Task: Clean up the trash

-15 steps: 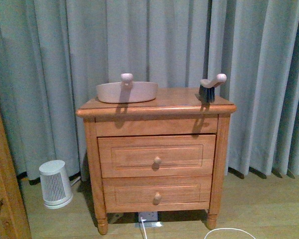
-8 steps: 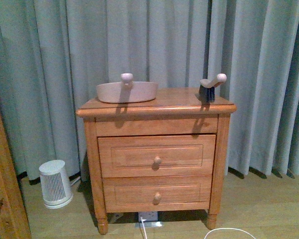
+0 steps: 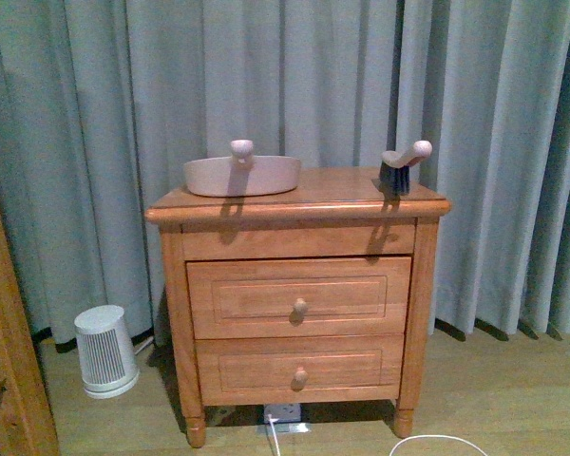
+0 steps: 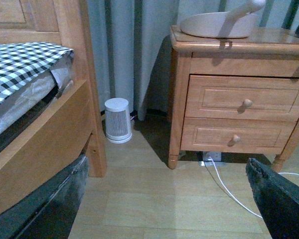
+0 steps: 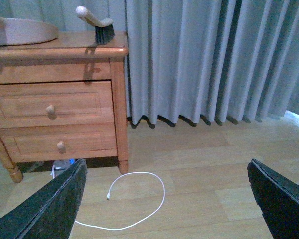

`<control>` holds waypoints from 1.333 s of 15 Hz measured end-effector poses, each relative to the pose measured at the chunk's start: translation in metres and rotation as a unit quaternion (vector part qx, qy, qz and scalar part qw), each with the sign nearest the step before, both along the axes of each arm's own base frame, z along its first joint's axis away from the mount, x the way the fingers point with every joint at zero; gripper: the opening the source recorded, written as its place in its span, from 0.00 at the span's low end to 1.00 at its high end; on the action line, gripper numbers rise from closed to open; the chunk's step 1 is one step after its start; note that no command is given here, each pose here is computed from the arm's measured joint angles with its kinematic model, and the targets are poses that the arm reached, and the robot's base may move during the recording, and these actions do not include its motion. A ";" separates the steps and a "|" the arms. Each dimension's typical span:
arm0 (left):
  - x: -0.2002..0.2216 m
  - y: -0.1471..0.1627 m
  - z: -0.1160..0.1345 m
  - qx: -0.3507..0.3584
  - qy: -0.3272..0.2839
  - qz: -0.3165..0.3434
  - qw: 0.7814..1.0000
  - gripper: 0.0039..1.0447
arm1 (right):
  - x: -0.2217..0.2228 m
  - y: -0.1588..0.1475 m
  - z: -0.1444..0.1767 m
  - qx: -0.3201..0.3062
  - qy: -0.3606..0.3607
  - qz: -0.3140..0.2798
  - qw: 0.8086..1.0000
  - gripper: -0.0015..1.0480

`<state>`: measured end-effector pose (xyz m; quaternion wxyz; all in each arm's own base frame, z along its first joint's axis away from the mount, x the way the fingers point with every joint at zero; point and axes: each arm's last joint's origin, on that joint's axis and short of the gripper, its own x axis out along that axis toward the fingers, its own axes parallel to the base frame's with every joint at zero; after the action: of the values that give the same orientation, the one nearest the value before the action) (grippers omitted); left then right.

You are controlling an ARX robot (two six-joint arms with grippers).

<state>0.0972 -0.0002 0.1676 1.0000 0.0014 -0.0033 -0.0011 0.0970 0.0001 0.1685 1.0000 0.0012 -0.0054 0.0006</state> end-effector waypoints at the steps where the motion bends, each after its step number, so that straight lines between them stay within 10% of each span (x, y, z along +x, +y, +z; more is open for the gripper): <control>1: 0.000 0.000 0.000 0.000 0.000 0.000 1.000 0.93 | 0.000 0.000 0.000 0.000 0.000 0.000 1.000 0.93; 20: 0.000 0.000 0.000 0.000 0.000 0.000 1.000 0.93 | 0.000 0.000 0.000 0.000 0.000 0.000 1.000 0.93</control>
<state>0.0972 -0.0002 0.1676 1.0000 0.0014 -0.0033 -0.0011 0.0970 0.0001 0.1685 1.0000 0.0012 -0.0056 0.0008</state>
